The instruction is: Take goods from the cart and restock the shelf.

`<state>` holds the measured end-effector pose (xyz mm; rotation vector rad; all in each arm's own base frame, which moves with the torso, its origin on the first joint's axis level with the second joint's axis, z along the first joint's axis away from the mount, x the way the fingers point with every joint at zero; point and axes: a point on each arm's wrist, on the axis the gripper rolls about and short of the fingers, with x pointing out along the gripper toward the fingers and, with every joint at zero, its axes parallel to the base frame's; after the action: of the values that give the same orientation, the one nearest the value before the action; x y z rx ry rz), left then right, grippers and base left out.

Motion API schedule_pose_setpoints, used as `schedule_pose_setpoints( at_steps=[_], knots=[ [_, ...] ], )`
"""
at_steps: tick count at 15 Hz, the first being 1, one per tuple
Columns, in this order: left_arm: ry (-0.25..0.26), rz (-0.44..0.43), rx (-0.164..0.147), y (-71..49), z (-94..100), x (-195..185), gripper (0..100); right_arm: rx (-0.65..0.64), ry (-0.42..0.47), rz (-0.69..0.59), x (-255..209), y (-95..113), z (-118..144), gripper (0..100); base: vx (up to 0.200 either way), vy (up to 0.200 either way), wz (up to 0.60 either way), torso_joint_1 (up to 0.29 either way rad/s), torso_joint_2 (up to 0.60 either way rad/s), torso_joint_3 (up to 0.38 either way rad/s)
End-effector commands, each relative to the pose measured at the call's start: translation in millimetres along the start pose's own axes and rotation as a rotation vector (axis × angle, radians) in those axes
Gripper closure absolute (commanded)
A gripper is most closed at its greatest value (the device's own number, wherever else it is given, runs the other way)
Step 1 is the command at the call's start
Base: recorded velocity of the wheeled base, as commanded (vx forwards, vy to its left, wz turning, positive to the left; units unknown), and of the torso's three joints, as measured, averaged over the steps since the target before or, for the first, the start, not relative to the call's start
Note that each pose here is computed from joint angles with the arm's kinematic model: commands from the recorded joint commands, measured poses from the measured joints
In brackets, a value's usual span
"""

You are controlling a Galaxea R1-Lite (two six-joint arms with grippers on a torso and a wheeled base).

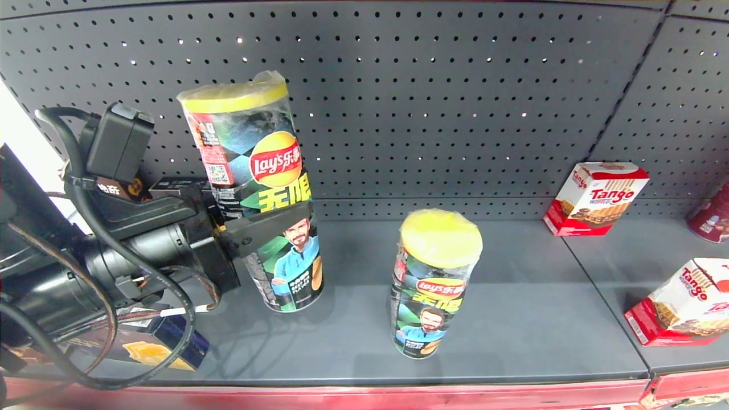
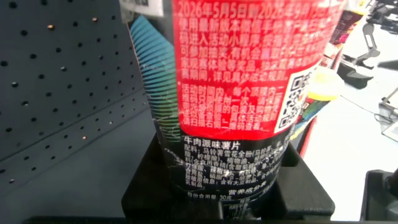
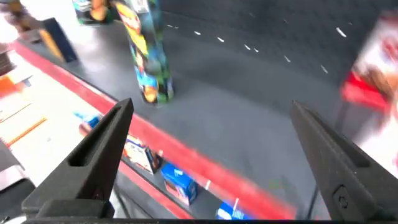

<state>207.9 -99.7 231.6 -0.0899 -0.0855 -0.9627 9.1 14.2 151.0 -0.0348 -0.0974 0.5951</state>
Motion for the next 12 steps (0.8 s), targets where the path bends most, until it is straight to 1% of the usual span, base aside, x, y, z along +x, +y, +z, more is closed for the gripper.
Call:
schedule_pose_setpoints(
  at_steps=[1, 3, 7, 8, 9, 10, 11, 12],
  knots=[
    [-0.001, -0.007, 0.0, -2.2, 0.1, -0.4, 100, 0.036, -0.007, -0.185, -25.7, 31.0, -57.0, 0, 0.0, 0.0, 0.0, 0.0, 0.0, 0.0],
    [-0.001, -0.012, -0.001, -3.1, 0.0, 0.1, 100, 0.05, 0.0, -0.301, -25.5, 29.0, -58.8, 0, 0.0, 0.0, 0.0, 0.0, 0.0, 0.0],
    [-0.001, -0.012, -0.001, -3.1, 0.0, 0.1, 100, 0.061, 0.03, -0.826, -31.4, 19.3, -65.3, 0, 0.0, 0.0, 0.0, 0.0, 0.0, 0.0],
    [-0.001, -0.012, -0.001, -3.1, 0.0, 0.1, 100, 0.053, 0.043, -1.029, -34.9, 16.1, -68.6, 0, 0.0, 0.0, 0.0, 0.0, 0.0, 0.0],
    [-0.001, -0.012, -0.001, -3.1, 0.0, 0.1, 100, 0.059, 0.063, -1.077, -35.8, 15.7, -70.7, 0, 0.0, 0.0, 0.0, 0.0, 0.0, 0.0],
    [-0.001, -0.012, -0.001, -3.1, 0.0, 0.1, 100, 0.051, 0.075, -1.075, -35.8, 15.8, -71.4, 0, 0.0, 0.0, 0.0, 0.0, 0.0, 0.0],
    [-0.001, -0.013, -0.001, -3.4, 0.0, 0.3, 100, 0.013, 0.103, -1.013, -35.4, 16.0, -71.7, 0, 0.0, 0.0, 0.0, 0.0, 0.0, 0.0],
    [0.001, -0.013, -0.002, -3.2, -0.4, 0.5, 100, -0.003, 0.113, -0.917, -34.8, 16.4, -71.9, 0, 0.0, 0.0, 0.0, 0.0, 0.0, 0.0]
  ],
)
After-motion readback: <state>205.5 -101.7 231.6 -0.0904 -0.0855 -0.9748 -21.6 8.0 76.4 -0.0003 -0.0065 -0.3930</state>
